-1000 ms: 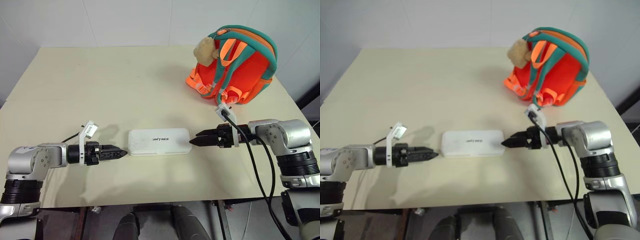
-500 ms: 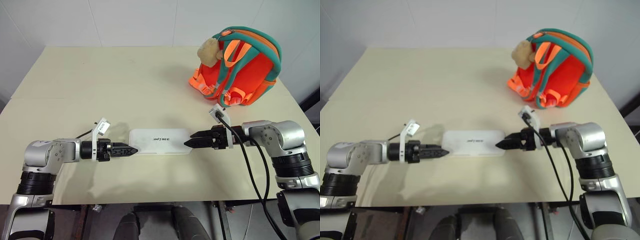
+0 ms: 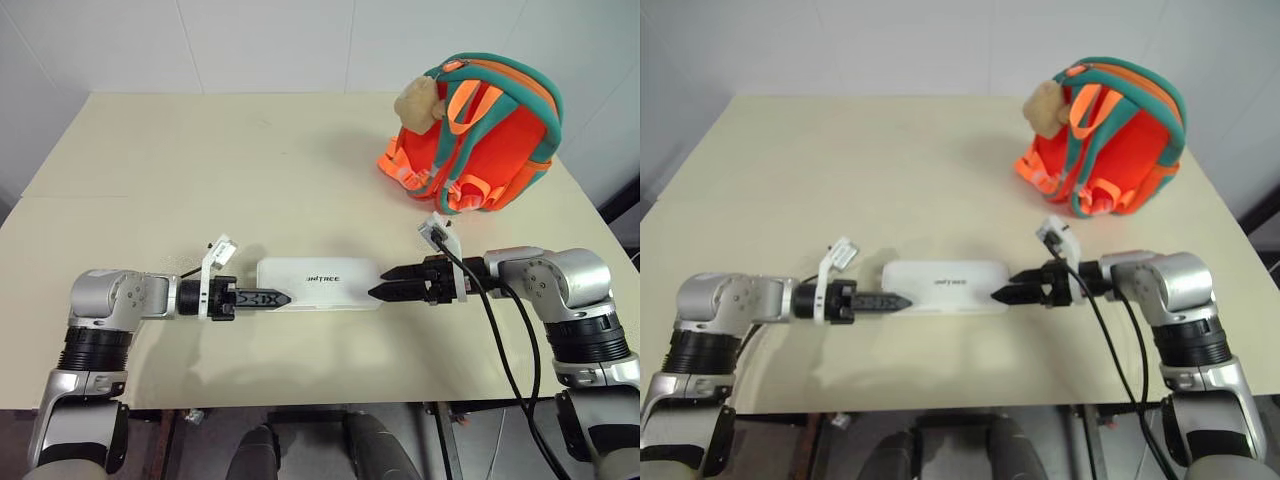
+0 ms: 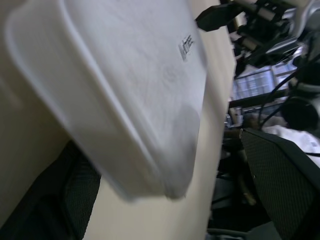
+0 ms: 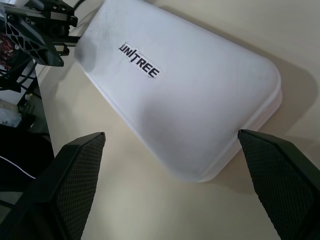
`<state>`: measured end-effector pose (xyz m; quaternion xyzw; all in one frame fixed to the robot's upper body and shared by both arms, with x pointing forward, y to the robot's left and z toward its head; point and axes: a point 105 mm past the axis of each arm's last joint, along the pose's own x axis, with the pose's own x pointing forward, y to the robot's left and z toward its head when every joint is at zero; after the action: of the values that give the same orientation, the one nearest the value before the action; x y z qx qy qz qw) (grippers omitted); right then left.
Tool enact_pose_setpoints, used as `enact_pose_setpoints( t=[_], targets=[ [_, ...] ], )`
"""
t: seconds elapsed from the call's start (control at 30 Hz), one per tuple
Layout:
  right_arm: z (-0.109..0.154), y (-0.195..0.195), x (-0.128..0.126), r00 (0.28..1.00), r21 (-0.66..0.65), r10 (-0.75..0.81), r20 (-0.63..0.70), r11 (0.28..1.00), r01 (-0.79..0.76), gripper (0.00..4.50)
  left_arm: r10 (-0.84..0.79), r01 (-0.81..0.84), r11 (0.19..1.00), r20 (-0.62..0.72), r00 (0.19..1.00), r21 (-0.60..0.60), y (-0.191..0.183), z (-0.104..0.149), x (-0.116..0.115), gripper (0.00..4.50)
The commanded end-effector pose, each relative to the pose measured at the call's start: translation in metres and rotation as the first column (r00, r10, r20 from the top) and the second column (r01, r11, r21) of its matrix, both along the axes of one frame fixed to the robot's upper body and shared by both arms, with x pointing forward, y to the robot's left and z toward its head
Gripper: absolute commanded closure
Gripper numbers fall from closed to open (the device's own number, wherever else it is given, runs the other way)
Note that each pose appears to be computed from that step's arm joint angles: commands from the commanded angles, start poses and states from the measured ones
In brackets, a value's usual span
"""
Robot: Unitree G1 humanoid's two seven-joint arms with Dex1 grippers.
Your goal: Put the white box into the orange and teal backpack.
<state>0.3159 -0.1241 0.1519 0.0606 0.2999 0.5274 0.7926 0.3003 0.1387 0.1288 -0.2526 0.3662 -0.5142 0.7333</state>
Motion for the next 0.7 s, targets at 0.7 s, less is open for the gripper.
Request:
enact_pose_setpoints(
  t=[0.7],
  targets=[
    [-0.001,-0.009,-0.016,0.998,0.002,0.065,0.025,0.998,-0.065,0.00,-0.119,0.082,0.955,-0.115,0.986,-0.286,-0.014,0.042,-0.009,0.03]
  ],
)
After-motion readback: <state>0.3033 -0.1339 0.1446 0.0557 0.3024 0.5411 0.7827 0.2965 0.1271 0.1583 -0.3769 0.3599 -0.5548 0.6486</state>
